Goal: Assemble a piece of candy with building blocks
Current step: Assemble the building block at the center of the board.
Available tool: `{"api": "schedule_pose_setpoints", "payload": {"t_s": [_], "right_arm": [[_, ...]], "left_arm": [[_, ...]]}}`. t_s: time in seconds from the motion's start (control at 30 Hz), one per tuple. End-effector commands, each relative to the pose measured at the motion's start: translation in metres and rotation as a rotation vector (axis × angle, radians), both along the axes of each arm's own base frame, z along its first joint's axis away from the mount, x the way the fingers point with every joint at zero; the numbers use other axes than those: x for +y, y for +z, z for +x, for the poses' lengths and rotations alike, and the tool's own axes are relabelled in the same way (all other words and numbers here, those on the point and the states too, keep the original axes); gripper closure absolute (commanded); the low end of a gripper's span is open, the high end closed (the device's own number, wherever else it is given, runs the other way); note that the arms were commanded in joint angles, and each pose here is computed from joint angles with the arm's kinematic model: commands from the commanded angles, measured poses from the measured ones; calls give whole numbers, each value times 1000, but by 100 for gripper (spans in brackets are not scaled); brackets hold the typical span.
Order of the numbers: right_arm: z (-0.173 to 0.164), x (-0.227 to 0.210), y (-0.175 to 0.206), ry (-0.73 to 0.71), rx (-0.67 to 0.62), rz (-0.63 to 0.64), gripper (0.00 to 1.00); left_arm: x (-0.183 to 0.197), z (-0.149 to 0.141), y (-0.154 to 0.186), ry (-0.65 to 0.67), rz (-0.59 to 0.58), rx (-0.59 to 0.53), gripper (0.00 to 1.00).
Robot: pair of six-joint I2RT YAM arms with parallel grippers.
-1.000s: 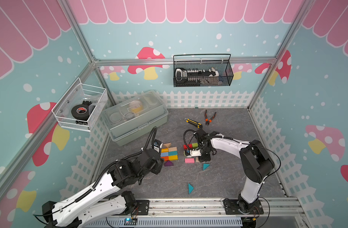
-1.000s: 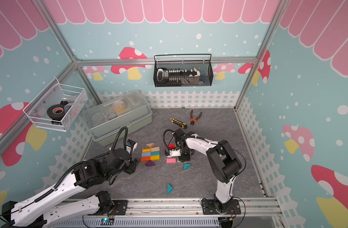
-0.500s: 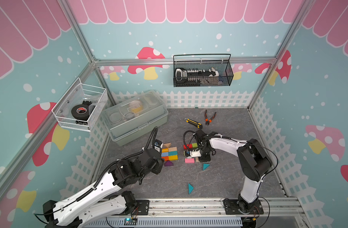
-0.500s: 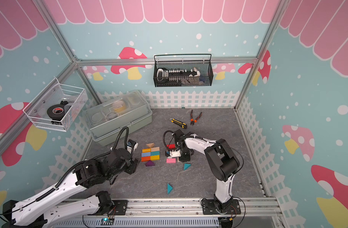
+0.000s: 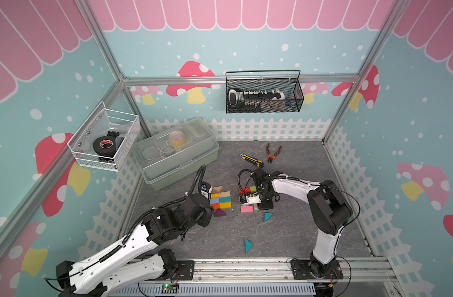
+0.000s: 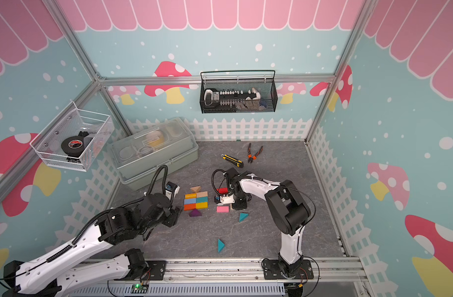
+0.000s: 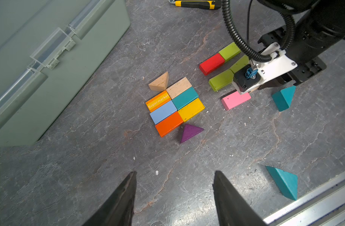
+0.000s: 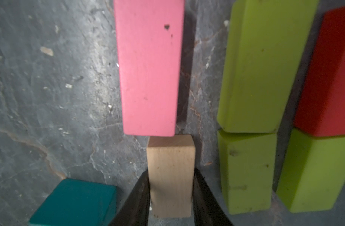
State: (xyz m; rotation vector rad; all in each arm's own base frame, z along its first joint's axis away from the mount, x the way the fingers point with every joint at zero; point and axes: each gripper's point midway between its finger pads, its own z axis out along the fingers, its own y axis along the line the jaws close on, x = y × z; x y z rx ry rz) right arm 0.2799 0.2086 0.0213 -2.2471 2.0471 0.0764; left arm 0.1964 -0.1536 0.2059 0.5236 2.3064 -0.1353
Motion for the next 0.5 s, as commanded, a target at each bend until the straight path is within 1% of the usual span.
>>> {"api": "schedule_pose_setpoints", "payload": {"t_s": [0.0, 0.2, 0.37, 0.47], "right_arm": [[-3, 8, 5, 45, 4, 27, 60], [-1, 16, 29, 24, -55, 115, 51], [-4, 25, 55, 1, -106, 226, 49], [3, 28, 69, -79, -152, 305, 48]], "left_arm": [[-2, 0, 3, 4, -18, 0, 38], [-2, 0, 1, 5, -13, 3, 38], [-4, 1, -2, 2, -7, 16, 38], [-6, 3, -2, 11, -9, 18, 38]]}}
